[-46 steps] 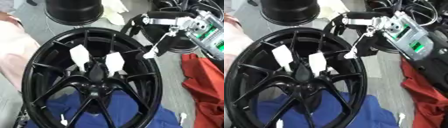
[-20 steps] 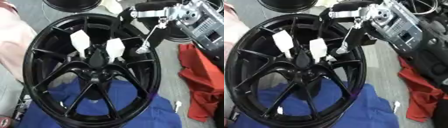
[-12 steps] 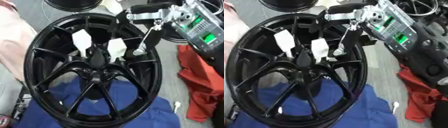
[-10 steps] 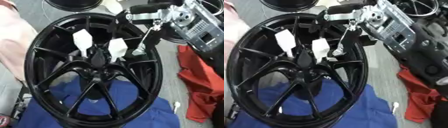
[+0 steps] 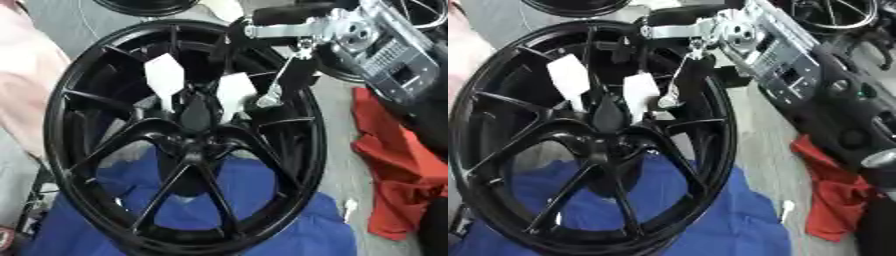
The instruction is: Pull the pin out of the wheel hub.
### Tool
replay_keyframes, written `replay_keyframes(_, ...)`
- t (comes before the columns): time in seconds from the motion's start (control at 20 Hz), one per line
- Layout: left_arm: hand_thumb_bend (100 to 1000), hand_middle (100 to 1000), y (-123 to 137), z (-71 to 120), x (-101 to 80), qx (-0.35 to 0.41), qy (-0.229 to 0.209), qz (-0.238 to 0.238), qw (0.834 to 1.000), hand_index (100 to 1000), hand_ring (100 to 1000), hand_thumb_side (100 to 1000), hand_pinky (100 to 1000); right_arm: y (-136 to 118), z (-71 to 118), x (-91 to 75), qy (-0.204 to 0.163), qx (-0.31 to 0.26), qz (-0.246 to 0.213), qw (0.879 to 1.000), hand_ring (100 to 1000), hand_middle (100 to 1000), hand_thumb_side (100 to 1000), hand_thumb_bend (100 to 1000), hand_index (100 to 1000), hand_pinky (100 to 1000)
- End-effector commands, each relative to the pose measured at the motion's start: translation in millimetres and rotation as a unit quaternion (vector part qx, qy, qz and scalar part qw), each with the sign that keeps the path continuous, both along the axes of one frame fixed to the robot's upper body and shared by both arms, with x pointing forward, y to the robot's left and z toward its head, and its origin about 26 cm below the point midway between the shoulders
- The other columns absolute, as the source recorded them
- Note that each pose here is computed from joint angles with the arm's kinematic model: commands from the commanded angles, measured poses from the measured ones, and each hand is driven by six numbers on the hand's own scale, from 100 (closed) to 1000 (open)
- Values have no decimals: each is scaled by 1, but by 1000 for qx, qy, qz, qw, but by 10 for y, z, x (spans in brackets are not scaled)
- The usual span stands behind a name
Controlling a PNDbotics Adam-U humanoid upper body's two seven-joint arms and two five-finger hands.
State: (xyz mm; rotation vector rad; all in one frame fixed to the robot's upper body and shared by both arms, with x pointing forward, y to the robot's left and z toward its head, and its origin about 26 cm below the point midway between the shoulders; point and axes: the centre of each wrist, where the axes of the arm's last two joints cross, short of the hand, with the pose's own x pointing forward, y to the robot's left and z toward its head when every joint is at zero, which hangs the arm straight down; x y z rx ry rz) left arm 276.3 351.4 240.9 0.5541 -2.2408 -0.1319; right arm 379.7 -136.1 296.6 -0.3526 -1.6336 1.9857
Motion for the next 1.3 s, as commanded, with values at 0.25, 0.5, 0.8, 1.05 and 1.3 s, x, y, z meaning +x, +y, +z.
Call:
replay_keyframes(0.25,100,621,-1,102,-11,18,-12,3,1000,795,615,636,729,-24,107,-32,-13,2,-10,1000,760,643,100,447,788,815)
replay_keyframes(0.5,100,621,0,91,-13,17,-11,4,1000,794,615,637,730,-36,107,-30,-12,5,-18,1000,738,571,100,434,730,801)
replay_keyframes(0.8,100,622,-3,93,-11,16,-11,3,1000,794,615,636,732,-40,109,-37,-9,11,-21,1000,719,524,100,413,689,791)
replay_keyframes(1.05,100,621,-1,89,-12,16,-12,3,1000,793,616,635,733,-50,103,-35,-6,13,-29,999,708,508,100,412,683,785)
replay_keyframes(1.3,100,621,-5,86,-11,16,-14,0,1000,793,616,635,735,-59,97,-31,-3,15,-34,999,683,478,100,395,654,774)
